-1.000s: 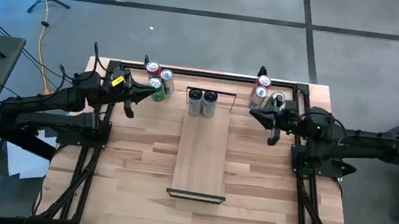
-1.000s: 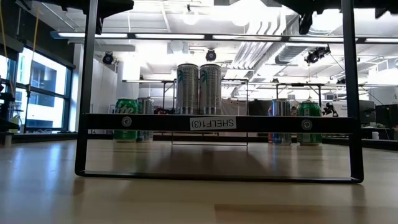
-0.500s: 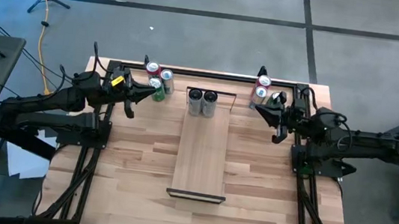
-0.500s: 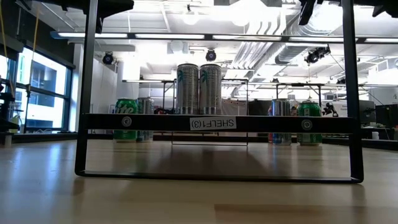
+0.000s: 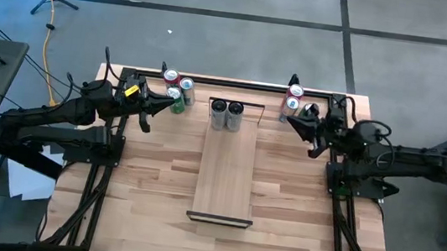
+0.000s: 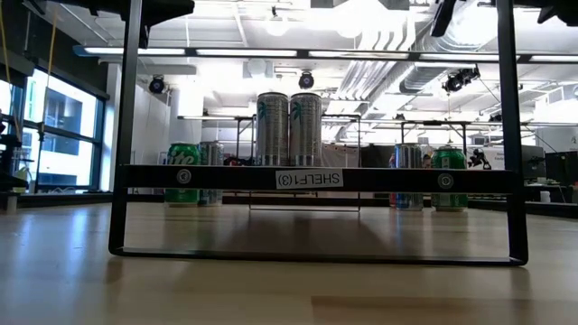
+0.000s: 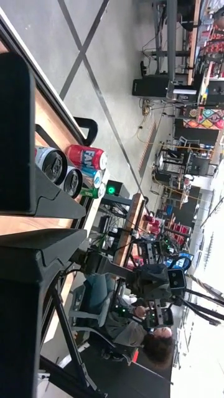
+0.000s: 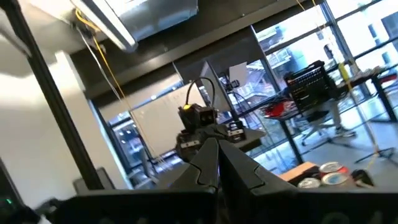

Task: Place canned beverage on shelf
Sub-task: Put the left red soda can on the shelf

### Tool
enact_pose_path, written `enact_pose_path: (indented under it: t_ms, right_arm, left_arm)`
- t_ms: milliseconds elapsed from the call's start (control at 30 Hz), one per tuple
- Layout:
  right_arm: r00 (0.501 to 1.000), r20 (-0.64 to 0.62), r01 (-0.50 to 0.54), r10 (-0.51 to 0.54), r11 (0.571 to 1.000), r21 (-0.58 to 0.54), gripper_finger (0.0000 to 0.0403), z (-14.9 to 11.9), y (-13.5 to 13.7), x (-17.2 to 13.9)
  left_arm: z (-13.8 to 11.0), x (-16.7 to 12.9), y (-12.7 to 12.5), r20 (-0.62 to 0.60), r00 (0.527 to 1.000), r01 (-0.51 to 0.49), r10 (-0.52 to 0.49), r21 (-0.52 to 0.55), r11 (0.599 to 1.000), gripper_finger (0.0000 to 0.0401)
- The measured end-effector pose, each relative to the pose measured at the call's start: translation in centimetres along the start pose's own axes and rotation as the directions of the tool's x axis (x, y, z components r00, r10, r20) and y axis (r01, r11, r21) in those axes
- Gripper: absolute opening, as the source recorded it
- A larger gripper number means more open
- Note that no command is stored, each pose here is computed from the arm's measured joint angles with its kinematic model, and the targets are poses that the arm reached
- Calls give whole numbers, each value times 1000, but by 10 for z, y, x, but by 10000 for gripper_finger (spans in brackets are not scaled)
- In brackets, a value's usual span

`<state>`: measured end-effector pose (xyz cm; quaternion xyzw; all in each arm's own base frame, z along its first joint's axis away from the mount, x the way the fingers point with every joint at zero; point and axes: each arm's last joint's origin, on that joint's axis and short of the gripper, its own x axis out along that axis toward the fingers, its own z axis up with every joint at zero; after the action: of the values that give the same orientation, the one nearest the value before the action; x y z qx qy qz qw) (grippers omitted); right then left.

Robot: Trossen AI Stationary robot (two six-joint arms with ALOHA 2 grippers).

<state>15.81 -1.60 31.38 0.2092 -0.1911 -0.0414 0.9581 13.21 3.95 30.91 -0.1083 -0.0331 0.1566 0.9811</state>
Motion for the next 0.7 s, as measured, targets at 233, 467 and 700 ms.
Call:
enact_pose_path:
  t_ms: [233, 467, 700]
  right_arm:
    - [990, 107, 90, -94, 995, 48, 0, -1, -4, 11]
    - [978, 145, 173, -153, 975, -137, 0, 16, 4, 37]
    - [979, 111, 195, -170, 941, -278, 0, 29, 12, 52]
  left_arm:
    - [0, 0, 0, 0, 1000, 0, 0, 16, 1000, 0]
    - [0, 0, 0, 0, 1000, -2, 2, 17, 1000, 0]
    - [0, 0, 0, 5, 1000, -4, 4, 17, 1000, 0]
